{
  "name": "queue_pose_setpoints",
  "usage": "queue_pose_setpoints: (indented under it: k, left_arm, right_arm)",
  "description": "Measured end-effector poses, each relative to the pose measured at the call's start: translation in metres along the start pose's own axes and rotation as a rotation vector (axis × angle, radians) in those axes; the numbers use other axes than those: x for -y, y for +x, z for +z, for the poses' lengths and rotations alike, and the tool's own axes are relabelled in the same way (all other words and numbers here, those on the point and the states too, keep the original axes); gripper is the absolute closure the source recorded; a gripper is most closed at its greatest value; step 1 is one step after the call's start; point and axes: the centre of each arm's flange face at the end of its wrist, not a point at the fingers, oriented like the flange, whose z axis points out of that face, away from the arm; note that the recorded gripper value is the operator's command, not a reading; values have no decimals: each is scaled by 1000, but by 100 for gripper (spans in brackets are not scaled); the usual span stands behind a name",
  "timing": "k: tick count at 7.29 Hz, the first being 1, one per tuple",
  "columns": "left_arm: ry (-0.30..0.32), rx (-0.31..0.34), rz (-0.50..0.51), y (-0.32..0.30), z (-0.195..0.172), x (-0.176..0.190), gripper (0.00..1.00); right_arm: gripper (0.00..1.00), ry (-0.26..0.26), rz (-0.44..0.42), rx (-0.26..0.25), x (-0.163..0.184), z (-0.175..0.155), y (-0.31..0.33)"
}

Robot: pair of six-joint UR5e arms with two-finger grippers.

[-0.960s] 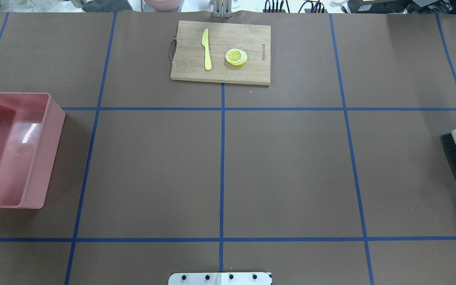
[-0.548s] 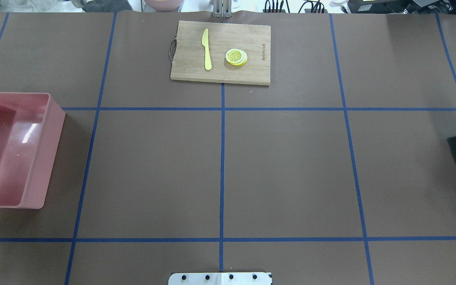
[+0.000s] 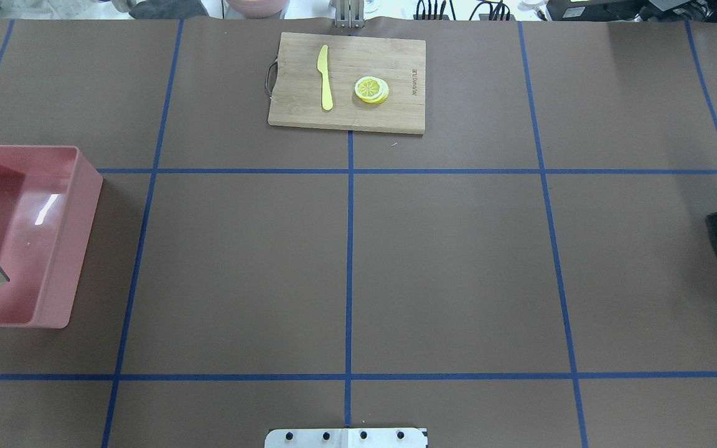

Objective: Sweep and dump trash into bin
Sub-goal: 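Tilt the dustpan over the pink bin to dump the items with the left gripper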

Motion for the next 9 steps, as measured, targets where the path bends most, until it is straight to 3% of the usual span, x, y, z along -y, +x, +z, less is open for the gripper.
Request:
queue_pose_setpoints:
  k: [1, 2, 3, 7, 9]
  left_arm:
    - [-26, -8, -20, 0, 1, -2, 100]
    - [-50, -17, -40, 3, 0, -2, 100]
    - [-73, -26, -55, 8, -1, 0, 100]
    - [-169, -39, -32, 20, -4, 23, 100]
    - [-198, -24, -8, 19, -5, 26, 100]
  right_arm:
    - [31, 0, 0, 2, 1, 0, -1]
    - [6, 1, 0, 3, 2, 0, -1]
    - [0, 1, -1, 5, 3, -1, -2]
    - [0, 12, -1, 5, 4, -5, -2]
    - [0, 42, 9, 13, 2, -17, 1]
